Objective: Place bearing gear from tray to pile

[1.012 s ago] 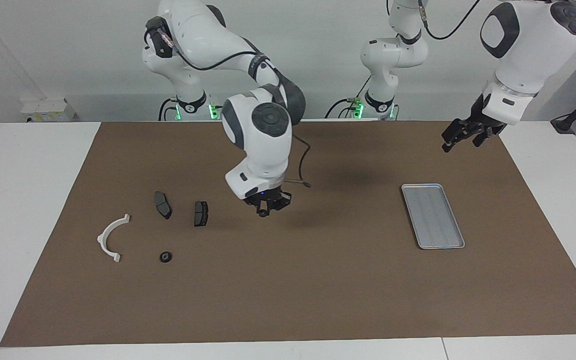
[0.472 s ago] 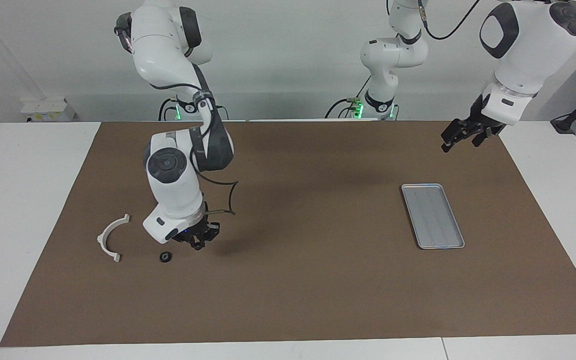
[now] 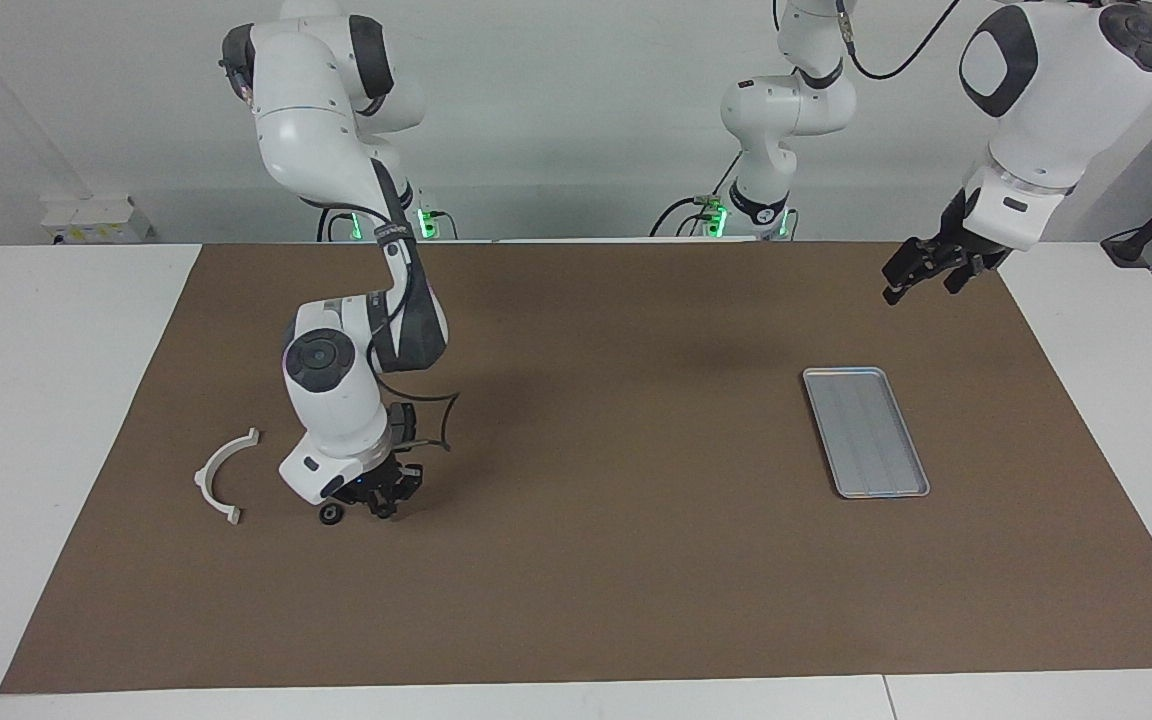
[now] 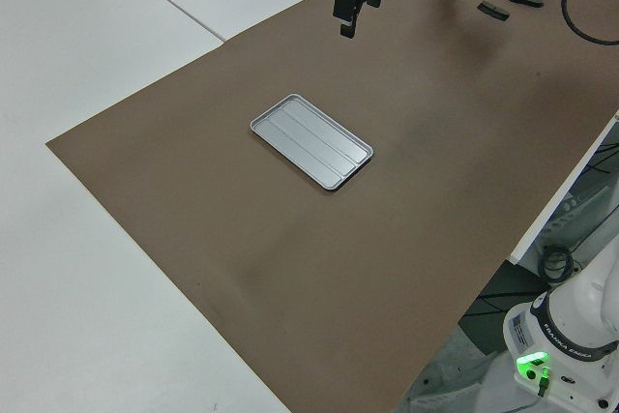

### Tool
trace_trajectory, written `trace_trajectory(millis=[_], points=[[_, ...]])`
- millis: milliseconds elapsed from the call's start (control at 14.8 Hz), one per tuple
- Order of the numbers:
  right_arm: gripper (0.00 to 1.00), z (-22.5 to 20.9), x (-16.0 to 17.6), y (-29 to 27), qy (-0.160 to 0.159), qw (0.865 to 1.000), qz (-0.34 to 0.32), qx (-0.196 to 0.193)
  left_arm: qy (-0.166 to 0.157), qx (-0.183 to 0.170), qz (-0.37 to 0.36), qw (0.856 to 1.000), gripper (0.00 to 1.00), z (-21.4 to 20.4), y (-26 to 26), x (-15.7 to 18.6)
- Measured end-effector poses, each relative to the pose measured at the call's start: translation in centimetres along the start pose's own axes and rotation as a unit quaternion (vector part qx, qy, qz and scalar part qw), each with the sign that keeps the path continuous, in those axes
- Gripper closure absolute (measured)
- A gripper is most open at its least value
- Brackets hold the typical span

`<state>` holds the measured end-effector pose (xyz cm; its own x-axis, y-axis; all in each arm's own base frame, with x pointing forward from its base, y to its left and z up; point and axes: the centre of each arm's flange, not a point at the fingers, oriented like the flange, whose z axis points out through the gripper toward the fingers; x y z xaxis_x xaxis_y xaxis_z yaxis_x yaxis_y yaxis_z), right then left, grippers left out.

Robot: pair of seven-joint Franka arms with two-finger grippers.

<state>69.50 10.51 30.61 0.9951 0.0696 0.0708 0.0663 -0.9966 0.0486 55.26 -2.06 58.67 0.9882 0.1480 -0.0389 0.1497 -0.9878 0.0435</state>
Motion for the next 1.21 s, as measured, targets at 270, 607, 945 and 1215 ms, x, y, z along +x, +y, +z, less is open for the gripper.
trace_trajectory(millis=[270,607,945,1215], points=[[0.77,0.79,-0.18,-0.26,0.008,1.0,-0.002,0.002,0.0,0.0,0.0,1.0,0.0,0.0,0.0,0.0],[0.71,1.13,-0.25,-0.68,0.01,1.0,-0.004,0.003,0.0,0.0,0.0,1.0,0.0,0.0,0.0,0.0],[0.2,0.9,-0.2,-0.81,0.012,1.0,-0.004,0.004,0.0,0.0,0.0,1.0,0.0,0.0,0.0,0.0],[0.0,0.21,-0.04,-0.21,0.017,1.0,0.0,0.003,0.0,0.0,0.0,1.0,0.0,0.0,0.0,0.0]])
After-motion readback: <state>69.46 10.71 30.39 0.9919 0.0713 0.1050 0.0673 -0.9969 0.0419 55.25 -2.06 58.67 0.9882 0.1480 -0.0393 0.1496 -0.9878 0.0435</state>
